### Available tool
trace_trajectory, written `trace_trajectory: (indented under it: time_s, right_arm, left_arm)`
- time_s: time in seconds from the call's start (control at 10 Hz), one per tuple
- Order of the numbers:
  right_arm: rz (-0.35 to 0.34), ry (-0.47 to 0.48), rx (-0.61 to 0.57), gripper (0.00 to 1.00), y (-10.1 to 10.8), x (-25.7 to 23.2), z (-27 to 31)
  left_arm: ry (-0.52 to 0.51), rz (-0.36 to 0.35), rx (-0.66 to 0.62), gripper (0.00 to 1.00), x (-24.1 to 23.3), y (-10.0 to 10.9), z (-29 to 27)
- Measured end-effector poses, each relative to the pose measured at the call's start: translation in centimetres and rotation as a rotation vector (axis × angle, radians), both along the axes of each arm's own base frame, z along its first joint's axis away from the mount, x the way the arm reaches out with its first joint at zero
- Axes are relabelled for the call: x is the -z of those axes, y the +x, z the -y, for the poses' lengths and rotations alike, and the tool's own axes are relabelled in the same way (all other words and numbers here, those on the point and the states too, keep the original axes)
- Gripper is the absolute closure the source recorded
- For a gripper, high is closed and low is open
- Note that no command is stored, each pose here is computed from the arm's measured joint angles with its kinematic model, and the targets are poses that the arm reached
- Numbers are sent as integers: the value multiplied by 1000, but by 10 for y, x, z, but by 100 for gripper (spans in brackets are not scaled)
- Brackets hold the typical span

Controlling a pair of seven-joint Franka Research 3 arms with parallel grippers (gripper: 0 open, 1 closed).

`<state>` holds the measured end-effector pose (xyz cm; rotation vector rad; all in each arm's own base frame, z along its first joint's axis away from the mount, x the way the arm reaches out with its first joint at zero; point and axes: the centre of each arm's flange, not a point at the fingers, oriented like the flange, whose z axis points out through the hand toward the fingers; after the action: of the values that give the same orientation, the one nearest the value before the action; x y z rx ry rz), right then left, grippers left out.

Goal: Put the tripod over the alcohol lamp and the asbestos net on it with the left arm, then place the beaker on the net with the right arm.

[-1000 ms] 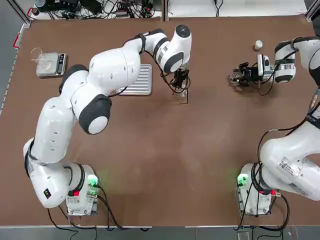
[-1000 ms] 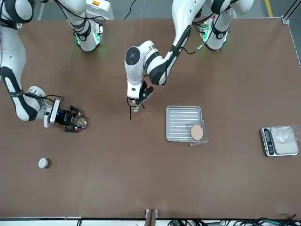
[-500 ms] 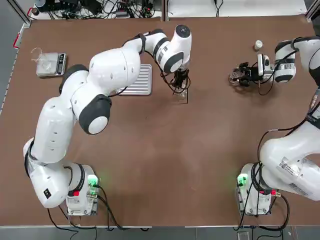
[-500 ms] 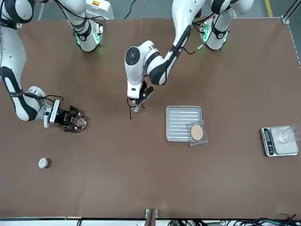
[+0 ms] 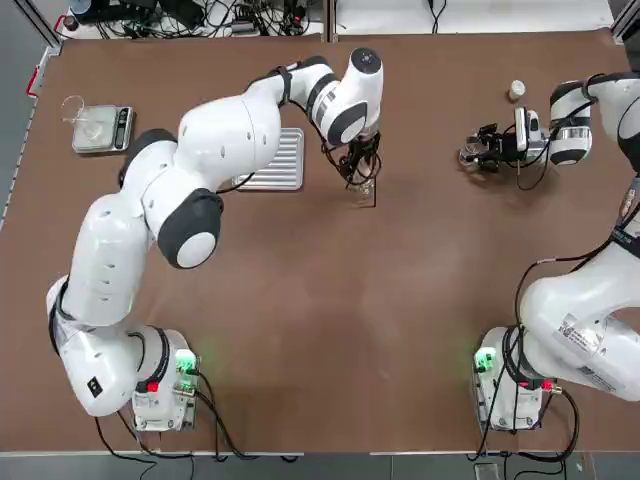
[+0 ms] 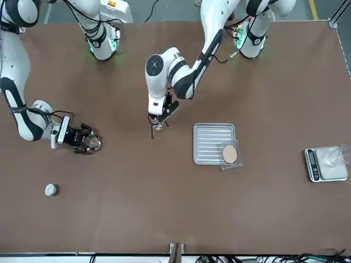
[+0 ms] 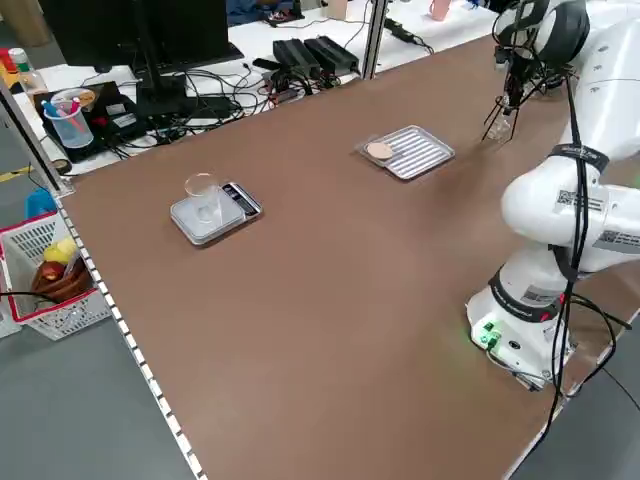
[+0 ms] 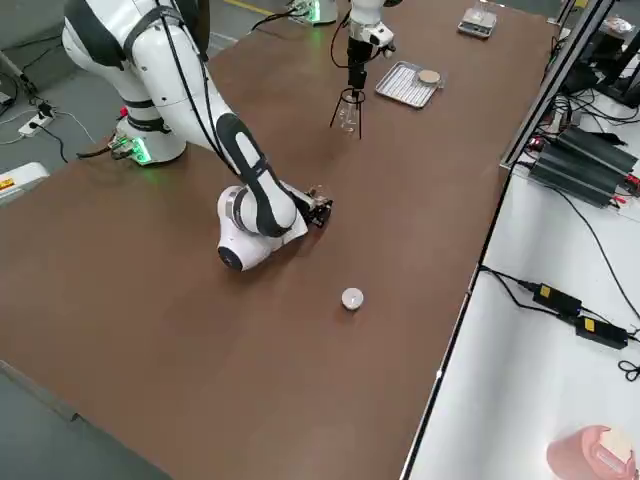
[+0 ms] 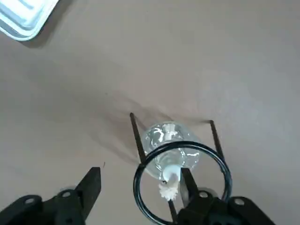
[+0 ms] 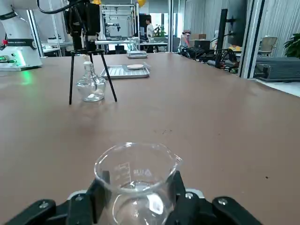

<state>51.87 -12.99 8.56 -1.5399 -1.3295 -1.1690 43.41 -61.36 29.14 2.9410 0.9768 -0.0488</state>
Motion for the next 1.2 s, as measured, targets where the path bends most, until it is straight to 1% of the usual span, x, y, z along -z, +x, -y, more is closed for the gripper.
trace_trajectory:
  time_s: [0.3,0.4,0.5,0.6,0.8,0.9,1.0,1.2]
  right_arm:
    - [0,0,0,42,0,0,0]
    - [0,0,0,42,0,0,0]
    - [1,0,0,42,0,0,0]
    - [1,-1,0,42,0,0,0]
    - [1,-1,0,42,1,0,0]
    - [3,-2,0,42,1,-1,1]
    - [4,-3,1,42,2,-1,1]
    - [6,-4,1,42,3,-2,1]
  left_arm:
    - [12,11,-15,22,-41,9,-10]
    - [10,30,-18,22,-61,15,-17]
    - [7,61,-8,22,-83,26,-28]
    - [8,83,6,23,-101,45,-47]
    - [20,88,49,23,-117,97,-112]
    - [27,83,71,23,-116,121,-144]
    - [31,71,106,23,-111,141,-173]
    - [7,36,192,23,-101,178,-233]
